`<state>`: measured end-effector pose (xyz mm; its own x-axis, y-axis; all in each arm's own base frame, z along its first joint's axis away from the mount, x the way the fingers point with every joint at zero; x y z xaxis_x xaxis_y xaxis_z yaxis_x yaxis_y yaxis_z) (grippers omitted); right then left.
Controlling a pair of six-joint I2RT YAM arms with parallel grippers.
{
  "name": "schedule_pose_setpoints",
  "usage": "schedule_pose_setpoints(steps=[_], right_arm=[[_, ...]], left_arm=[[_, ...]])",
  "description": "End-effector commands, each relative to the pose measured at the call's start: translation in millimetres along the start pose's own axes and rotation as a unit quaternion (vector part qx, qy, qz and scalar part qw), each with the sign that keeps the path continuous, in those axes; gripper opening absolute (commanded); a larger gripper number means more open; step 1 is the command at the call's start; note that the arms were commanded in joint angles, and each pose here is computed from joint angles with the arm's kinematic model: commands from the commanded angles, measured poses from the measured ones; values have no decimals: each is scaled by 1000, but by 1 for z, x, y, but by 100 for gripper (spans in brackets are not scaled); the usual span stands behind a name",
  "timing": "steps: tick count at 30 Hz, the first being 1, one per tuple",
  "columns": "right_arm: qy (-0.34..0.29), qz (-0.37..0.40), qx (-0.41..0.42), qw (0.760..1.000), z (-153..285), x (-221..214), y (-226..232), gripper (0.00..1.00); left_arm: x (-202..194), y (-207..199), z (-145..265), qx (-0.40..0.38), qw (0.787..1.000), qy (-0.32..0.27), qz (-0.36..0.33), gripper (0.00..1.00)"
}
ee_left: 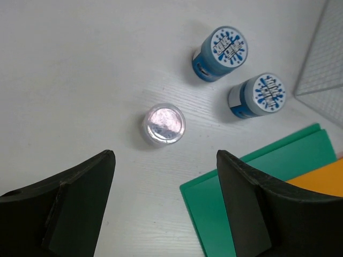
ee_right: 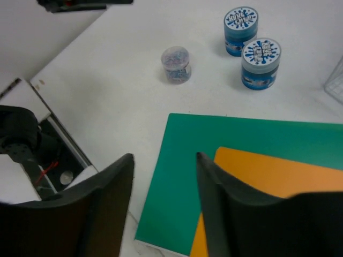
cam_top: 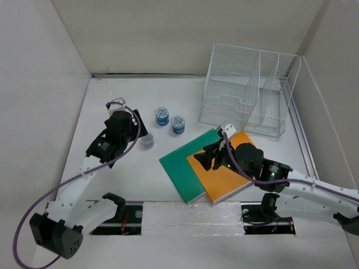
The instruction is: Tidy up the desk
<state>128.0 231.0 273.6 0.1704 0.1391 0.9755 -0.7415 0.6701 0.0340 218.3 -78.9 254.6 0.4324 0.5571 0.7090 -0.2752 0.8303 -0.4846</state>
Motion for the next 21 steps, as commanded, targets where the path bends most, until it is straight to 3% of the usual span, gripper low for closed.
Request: schedule_pose_setpoints(steps=[1,6,10,12,17,21], right_arm=[[-54,-35,5,998,10,13,1,60],[-71,-40,-13,997,24,12,-8,73],[-79,-41,-21,996,25,10,-10,75],[-79,-41,-14,996,24,10,-8,78],[-76,-34,1,997,26,11,-6,83],[-83,-34,13,996,34,14,-6,85]], left_arm=[[4,-8,-20,15,1000,-11,6,73],[-17,-9,-65,67,997,36,-5,76],[-38,-6,-90,84,995,50,15,75],[-50,5,-106,129,990,57,4,75],[-83,2,-116,155,985,69,-37,76],[-88,-4,-117,178,981,51,-53,77]])
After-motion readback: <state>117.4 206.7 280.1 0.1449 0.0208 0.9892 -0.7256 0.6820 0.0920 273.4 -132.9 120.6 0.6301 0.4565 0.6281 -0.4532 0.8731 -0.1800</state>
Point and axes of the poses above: each gripper's point midway between its finger pads, its own z axis back along the fingers, its own y axis along the line the jaws close on, x = y × z, the point moved 7 cm from there along z, back along the fingers, and after that the axes turned 14 degrees about z, right-handed, at the moved point
